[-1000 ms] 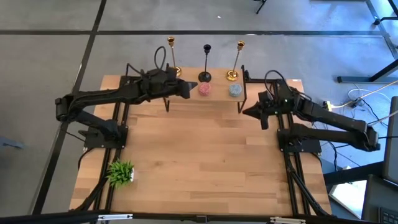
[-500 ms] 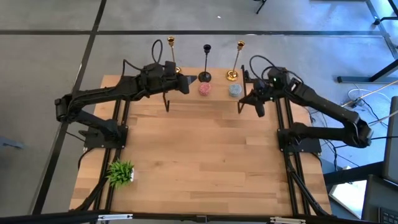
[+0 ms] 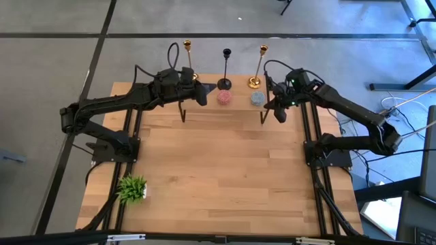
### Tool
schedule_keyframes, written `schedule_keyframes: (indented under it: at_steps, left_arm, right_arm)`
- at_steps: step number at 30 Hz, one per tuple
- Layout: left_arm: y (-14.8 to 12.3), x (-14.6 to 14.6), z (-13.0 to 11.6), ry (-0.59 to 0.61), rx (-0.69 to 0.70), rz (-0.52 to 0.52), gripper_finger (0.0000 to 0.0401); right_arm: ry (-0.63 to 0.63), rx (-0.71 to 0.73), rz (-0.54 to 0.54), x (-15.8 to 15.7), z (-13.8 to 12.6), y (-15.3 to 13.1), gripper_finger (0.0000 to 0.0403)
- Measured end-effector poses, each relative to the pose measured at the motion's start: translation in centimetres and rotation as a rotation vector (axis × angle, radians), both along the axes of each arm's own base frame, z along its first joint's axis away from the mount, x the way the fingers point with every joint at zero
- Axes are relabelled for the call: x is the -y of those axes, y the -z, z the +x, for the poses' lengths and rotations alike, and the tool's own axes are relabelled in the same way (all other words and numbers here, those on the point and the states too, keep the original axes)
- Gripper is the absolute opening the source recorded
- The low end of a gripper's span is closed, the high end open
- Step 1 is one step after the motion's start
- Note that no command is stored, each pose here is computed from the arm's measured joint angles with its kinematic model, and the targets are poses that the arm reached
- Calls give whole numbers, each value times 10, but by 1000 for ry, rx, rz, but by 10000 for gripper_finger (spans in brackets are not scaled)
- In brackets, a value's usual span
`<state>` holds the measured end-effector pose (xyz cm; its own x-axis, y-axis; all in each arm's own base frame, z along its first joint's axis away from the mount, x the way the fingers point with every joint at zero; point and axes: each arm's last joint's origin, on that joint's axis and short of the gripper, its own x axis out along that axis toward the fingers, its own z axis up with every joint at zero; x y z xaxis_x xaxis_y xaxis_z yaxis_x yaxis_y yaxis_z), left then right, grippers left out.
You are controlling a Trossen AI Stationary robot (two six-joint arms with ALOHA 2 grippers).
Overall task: Pick & Place candle stick holders
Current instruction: Put the blue scented candle on the shelf
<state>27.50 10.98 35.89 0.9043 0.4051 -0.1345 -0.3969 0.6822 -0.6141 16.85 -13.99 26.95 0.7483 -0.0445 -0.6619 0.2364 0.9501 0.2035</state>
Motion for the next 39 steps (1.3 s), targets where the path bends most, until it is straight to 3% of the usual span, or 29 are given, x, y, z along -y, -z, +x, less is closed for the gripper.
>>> schedule_keyframes:
  at_steps: [19, 39]
  left_arm:
    - [2, -19, -8, 4, -17, -14, 2]
    - [2, -19, -9, 31, -11, -27, 2]
  right_arm:
    - [-17, -17, -63, -5, 21, 6, 0]
    - [92, -50, -159, -2, 25, 4, 0]
